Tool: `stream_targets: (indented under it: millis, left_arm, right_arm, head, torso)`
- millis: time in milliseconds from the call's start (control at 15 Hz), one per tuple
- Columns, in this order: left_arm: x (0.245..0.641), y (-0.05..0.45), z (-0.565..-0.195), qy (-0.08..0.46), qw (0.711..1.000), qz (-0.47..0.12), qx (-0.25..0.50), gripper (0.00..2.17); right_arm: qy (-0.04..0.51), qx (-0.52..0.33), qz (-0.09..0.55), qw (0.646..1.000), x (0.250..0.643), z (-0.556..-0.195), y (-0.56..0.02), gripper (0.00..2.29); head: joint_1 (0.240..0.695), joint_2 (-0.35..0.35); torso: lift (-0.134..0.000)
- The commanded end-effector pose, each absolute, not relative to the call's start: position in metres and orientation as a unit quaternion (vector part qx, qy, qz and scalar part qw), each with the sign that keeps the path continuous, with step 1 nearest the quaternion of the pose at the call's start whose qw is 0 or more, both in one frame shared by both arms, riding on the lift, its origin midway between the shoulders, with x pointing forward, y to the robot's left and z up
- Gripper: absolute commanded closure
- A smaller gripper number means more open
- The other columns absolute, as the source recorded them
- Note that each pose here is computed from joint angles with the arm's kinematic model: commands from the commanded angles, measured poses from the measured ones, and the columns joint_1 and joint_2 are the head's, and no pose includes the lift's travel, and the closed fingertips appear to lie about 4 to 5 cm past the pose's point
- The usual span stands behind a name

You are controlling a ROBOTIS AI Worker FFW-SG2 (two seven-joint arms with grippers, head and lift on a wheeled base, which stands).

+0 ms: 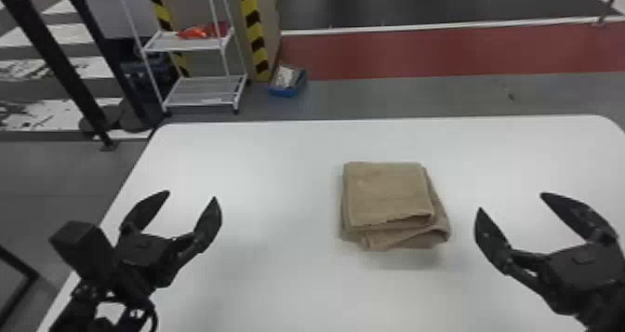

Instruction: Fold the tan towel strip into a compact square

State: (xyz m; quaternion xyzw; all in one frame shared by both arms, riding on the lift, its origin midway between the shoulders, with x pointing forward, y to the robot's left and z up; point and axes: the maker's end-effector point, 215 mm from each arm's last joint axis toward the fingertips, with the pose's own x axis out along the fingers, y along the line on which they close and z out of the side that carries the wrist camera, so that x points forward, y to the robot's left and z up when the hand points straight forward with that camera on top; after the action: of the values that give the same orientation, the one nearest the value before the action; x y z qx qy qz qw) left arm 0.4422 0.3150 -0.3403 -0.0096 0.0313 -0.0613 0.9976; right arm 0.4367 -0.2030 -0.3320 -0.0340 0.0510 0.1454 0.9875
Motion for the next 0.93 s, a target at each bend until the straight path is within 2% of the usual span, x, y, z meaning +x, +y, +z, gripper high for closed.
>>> stream_targets:
  millis: [0,133,467,867]
  left_arm:
    - [0.417,0.291,-0.33,0.011,0.998,-0.059,0.025,0.07]
    - [0.403,0.287,-0.331,0.018,0.998,-0.055,0.025,0.07]
    - [0.387,0.291,-0.333,0.027,0.999,-0.034,0.026,0.07]
    - [0.383,0.294,-0.32,0.017,0.999,-0.029,0.031,0.07]
  right_arm:
    - [0.035,-0.035,0.146,0.988,0.414,-0.332,-0.194,0.03]
    - [0.036,-0.017,0.146,0.988,0.404,-0.336,-0.195,0.03]
    - [-0.005,-0.01,0.149,0.989,0.388,-0.317,-0.191,0.03]
    - [-0.003,-0.006,0.139,0.99,0.382,-0.321,-0.196,0.04]
  head:
    - [0.695,0.142]
    - [0.695,0.142]
    - [0.695,0.14]
    - [0.695,0.147]
  torso:
    - [-0.128]
    - [-0.128]
    - [-0.128]
    - [-0.128]
